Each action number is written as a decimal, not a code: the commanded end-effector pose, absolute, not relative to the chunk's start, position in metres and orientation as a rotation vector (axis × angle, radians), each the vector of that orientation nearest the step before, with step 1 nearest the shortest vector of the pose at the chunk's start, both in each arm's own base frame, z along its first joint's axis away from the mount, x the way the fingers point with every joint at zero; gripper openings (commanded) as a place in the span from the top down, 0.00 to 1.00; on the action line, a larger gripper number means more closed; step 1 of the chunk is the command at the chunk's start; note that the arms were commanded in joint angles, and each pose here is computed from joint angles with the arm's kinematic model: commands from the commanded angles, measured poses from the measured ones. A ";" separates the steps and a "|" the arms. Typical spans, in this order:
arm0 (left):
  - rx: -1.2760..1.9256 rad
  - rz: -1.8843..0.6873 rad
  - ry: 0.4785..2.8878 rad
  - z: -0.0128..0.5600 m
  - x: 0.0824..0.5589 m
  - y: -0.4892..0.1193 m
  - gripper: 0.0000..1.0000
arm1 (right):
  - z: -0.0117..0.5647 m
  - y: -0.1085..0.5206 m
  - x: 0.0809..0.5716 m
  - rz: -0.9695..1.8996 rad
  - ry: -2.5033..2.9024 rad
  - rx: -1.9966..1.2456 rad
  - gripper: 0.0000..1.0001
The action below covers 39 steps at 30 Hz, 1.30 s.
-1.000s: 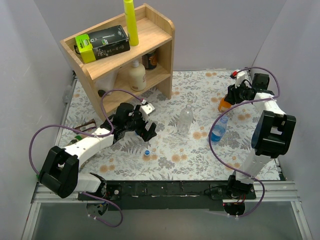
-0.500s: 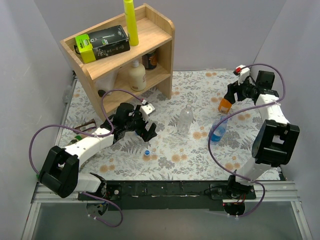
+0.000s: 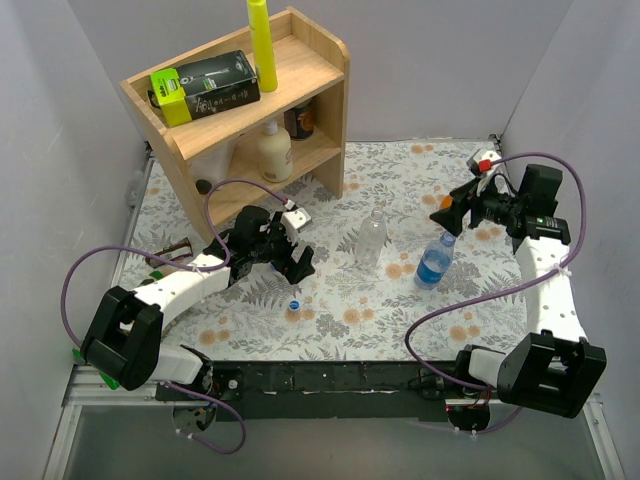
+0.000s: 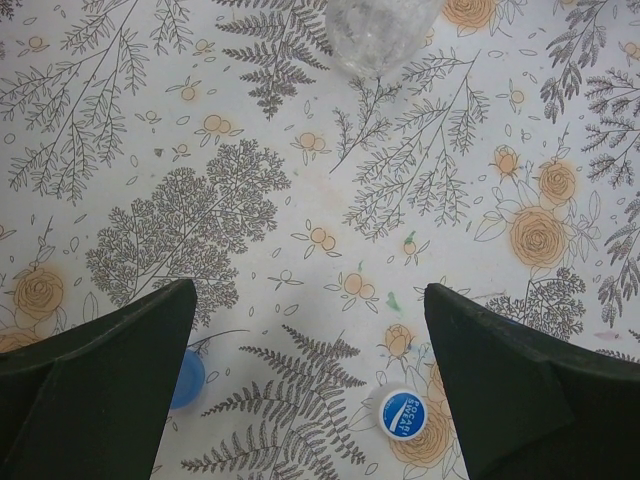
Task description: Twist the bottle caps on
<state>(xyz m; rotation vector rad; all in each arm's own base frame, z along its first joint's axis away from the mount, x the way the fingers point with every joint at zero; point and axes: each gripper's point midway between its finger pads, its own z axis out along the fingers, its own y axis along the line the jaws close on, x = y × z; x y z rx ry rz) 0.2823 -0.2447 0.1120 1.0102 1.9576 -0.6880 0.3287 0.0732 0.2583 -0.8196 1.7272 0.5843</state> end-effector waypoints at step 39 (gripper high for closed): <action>1.021 -0.725 1.900 0.125 0.281 -0.249 0.02 | 0.243 0.084 0.310 0.699 1.757 -0.868 0.21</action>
